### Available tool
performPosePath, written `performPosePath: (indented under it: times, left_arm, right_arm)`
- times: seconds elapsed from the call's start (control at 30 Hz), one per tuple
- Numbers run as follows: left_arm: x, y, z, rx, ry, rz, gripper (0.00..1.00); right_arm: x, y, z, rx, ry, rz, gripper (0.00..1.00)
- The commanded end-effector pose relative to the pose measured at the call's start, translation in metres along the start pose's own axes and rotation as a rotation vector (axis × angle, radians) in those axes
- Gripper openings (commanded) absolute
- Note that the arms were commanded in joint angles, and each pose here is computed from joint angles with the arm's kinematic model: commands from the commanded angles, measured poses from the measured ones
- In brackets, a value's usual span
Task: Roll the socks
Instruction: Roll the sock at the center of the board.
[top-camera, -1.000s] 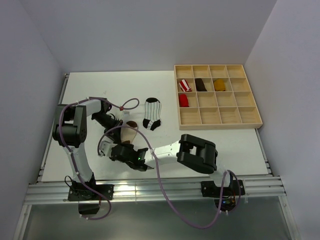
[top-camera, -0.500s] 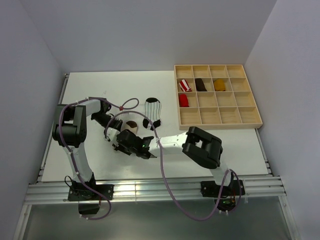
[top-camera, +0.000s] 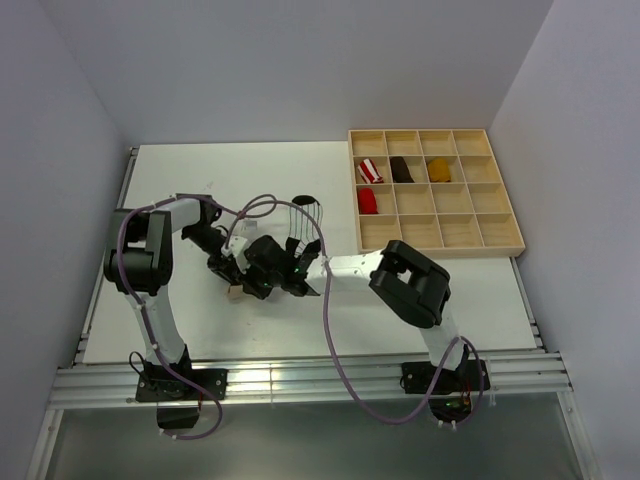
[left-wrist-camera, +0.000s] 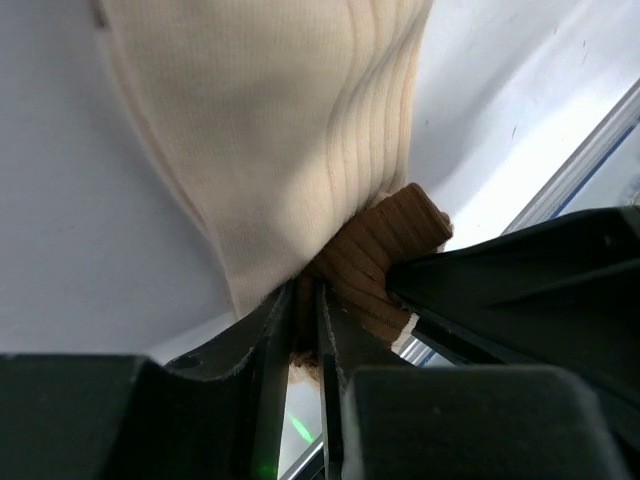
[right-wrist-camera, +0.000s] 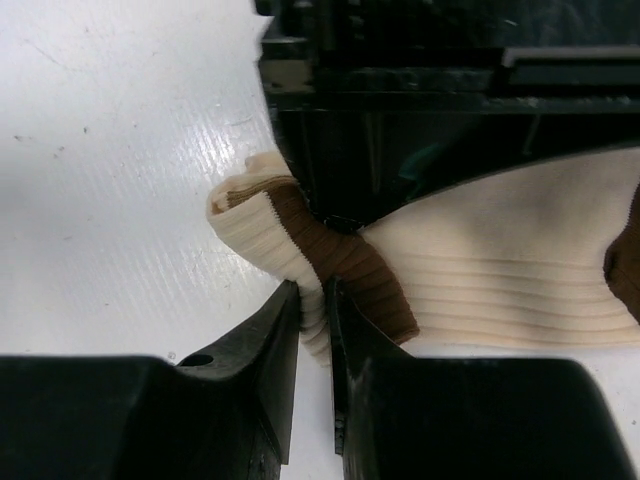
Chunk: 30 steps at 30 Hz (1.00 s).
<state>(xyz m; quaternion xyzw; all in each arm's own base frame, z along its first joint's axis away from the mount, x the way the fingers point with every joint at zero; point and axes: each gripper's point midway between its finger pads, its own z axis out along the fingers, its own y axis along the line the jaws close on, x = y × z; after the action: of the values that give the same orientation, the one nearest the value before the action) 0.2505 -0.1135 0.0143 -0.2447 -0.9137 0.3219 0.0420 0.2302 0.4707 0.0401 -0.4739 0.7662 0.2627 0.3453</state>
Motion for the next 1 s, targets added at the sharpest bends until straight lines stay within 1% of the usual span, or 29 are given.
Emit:
performPosePath:
  times: [0.0, 0.2, 0.4, 0.47, 0.67, 0.7, 0.87, 0.93, 0.97]
  left_arm:
    - [-0.026, 0.026, -0.006, -0.127, -0.093, 0.081, 0.23]
    - [-0.039, 0.025, -0.018, -0.11, -0.167, 0.02, 0.22]
    - [-0.048, 0.03, -0.024, -0.106, -0.223, -0.044, 0.17]
    - [-0.054, 0.03, -0.029, -0.109, -0.259, -0.061, 0.16]
    - [-0.071, 0.026, -0.051, -0.11, -0.375, -0.085, 0.17]
    - [-0.071, 0.032, -0.061, -0.121, -0.405, -0.103, 0.17]
    - [-0.079, 0.031, -0.073, -0.13, -0.467, -0.128, 0.17]
    - [-0.081, 0.034, -0.08, -0.144, -0.497, -0.132, 0.18]
    - [-0.082, 0.033, -0.084, -0.149, -0.51, -0.121, 0.19]
  right_arm:
    - [0.027, -0.02, -0.004, -0.004, 0.088, 0.125, 0.07]
    - [0.038, -0.029, -0.005, -0.016, 0.107, 0.212, 0.08]
    - [0.054, -0.033, -0.002, -0.017, 0.131, 0.298, 0.07]
    - [0.058, -0.035, -0.002, -0.016, 0.136, 0.337, 0.07]
    - [0.072, -0.041, 0.001, -0.046, 0.175, 0.438, 0.06]
    - [0.074, -0.043, 0.001, -0.045, 0.181, 0.45, 0.06]
    - [0.079, -0.043, 0.003, -0.075, 0.213, 0.514, 0.05]
    - [0.081, -0.045, 0.006, -0.076, 0.219, 0.526, 0.04]
    - [0.086, -0.045, 0.005, -0.069, 0.245, 0.536, 0.04]
